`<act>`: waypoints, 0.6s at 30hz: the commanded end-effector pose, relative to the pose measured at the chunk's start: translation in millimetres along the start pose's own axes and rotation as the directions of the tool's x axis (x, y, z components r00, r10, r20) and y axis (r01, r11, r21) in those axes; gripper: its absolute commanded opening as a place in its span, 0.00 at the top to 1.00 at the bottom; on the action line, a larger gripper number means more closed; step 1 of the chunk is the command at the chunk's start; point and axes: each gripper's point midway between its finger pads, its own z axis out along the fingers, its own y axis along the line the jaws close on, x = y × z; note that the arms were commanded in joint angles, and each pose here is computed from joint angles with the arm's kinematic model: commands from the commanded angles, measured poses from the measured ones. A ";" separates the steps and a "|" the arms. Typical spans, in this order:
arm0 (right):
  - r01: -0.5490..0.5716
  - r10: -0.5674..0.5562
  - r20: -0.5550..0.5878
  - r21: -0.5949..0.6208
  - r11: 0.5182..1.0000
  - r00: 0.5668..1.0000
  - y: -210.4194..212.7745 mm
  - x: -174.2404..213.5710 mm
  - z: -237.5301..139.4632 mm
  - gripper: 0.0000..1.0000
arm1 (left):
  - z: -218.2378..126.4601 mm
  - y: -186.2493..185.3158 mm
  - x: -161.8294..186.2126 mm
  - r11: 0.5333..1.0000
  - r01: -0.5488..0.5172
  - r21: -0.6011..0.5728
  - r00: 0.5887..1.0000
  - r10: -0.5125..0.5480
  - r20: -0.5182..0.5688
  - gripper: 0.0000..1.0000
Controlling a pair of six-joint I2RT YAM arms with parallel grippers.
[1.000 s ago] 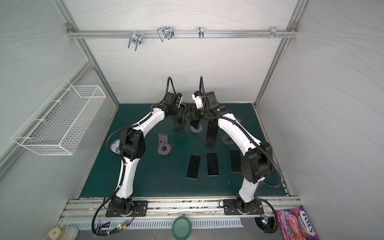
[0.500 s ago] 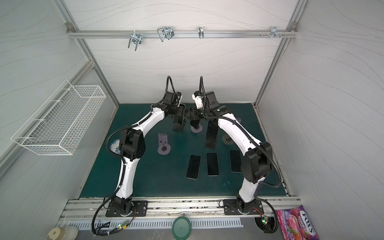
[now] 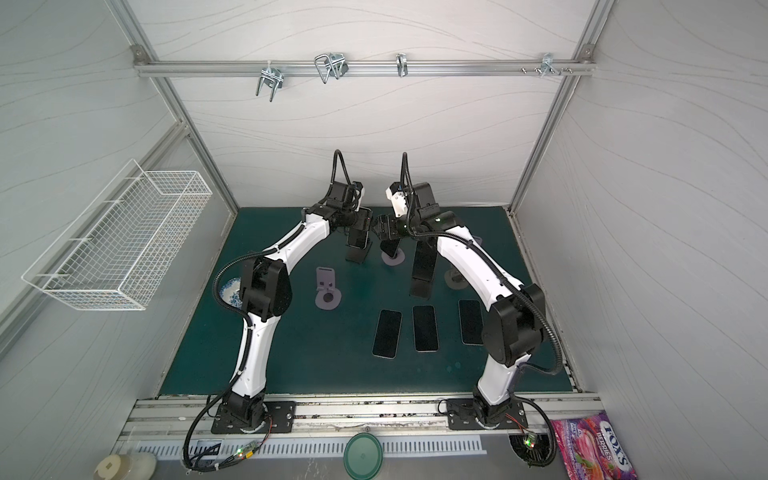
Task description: Remove the phone from the phone stand
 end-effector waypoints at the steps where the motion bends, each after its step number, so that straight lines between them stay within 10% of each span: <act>1: -0.005 0.005 -0.001 -0.014 1.000 1.000 -3.2 1.1 4.7 0.21 | 4.9 -1.4 -16.4 1.000 -0.002 -0.001 0.999 0.002 0.054 0.20; 18: -0.022 0.022 0.002 -0.027 0.999 1.000 -4.8 0.5 4.0 0.21 | 8.7 -1.3 -15.6 1.000 0.007 -0.002 0.999 -0.007 0.050 0.21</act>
